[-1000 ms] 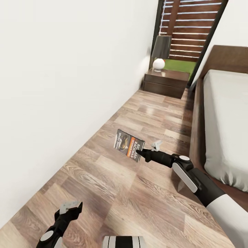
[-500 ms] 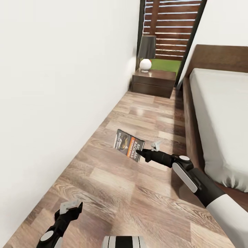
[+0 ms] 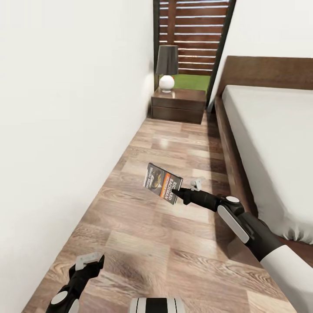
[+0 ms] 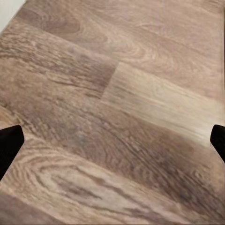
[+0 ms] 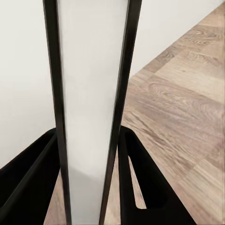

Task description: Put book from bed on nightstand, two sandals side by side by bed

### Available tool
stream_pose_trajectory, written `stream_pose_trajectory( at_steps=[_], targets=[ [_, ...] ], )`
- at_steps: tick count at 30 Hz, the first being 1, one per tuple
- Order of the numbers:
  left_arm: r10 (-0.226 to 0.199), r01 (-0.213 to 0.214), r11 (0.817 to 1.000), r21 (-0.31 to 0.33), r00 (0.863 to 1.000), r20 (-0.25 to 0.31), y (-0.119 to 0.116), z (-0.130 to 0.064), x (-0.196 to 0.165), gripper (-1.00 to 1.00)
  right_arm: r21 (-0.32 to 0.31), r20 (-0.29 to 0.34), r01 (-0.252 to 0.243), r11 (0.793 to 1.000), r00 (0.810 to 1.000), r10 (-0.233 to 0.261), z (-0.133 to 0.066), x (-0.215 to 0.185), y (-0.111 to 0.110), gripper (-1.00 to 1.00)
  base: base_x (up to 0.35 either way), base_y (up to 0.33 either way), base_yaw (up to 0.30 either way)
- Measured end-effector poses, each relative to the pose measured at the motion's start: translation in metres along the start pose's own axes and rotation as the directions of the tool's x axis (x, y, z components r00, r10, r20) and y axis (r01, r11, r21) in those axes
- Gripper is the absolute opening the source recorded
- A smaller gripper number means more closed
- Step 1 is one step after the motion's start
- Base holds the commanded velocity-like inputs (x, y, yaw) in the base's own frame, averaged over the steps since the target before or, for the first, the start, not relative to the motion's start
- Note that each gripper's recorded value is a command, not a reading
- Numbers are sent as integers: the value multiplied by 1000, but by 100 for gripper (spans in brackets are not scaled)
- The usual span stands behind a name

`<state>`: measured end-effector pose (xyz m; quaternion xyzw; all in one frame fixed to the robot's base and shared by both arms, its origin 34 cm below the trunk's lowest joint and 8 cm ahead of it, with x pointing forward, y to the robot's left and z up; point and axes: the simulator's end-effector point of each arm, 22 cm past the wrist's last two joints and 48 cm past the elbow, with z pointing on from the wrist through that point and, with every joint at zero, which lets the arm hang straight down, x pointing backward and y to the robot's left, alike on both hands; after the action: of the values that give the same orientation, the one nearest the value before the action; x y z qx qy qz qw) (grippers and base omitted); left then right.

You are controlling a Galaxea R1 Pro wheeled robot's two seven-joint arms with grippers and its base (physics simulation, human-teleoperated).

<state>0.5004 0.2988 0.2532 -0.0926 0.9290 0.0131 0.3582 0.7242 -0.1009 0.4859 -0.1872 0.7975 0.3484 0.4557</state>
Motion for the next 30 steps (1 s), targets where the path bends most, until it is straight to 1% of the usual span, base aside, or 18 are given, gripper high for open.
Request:
stream_pose_trajectory(
  at_steps=[9,19,25,30],
  targets=[
    [0,0,1000,-1,1000,1,0,0,0,100,0,0,0,1000,1000,0,0,0,0,-100,280,192,-250],
    [1,-1,1000,0,1000,1,0,0,0,100,3,0,0,1000,1000,0,0,0,-1,-100,285,182,-42],
    [1,-1,1000,0,1000,5,0,0,-2,100,3,3,2,1000,1000,-2,-1,-2,0,-100,295,161,-143],
    [2,-2,1000,0,1000,11,0,-1,-5,100,1,7,7,1000,1000,-7,-2,-6,2,-100,320,61,-157]
  ],
)
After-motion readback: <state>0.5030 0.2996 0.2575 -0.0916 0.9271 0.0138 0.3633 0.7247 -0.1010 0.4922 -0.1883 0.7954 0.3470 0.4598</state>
